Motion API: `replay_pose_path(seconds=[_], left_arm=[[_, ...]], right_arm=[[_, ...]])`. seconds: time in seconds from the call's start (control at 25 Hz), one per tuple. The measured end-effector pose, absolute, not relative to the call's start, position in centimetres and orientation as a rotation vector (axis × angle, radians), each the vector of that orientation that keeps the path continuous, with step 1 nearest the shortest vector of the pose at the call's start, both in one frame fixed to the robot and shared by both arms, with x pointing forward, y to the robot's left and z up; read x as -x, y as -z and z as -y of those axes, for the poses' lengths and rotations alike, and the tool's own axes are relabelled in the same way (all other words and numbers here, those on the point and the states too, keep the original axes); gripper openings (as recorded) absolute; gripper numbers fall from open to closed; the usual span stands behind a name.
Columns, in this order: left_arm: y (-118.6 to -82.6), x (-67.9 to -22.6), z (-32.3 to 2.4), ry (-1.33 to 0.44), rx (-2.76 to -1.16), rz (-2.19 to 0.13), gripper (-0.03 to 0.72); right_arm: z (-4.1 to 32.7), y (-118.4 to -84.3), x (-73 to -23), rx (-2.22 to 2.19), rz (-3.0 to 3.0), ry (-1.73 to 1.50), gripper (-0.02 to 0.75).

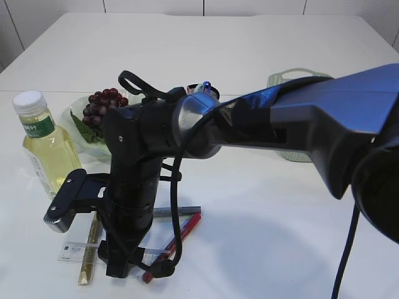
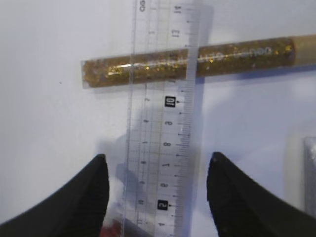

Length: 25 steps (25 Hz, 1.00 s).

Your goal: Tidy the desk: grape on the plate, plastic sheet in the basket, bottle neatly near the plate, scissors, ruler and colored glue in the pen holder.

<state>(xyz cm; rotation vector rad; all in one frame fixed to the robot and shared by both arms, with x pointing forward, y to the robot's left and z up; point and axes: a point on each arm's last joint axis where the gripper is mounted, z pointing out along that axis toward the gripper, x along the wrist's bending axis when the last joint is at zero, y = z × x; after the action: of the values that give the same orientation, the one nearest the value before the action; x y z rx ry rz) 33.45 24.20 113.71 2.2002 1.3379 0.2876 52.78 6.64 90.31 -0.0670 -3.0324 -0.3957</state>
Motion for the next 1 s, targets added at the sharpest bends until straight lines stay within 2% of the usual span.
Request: replay_pose_path(seconds=[0.68, 0.8, 1.0], left_arm=[[-113.71, -33.45, -24.2, -0.288, -2.2, -1.338, 0.389], [-113.71, -33.45, -24.2, -0.288, -2.2, -1.338, 0.388], [-113.71, -33.45, -24.2, -0.288, -2.2, -1.338, 0.385]], right_arm=[[-6.61, -89.82, -52.83, 0.063, 3.034, 0.377, 0.486], [-6.61, -89.82, -52.83, 0.063, 3.034, 0.377, 0.445], [-6.61, -89.82, -52.83, 0.083, 3.031, 0.376, 0.3]])
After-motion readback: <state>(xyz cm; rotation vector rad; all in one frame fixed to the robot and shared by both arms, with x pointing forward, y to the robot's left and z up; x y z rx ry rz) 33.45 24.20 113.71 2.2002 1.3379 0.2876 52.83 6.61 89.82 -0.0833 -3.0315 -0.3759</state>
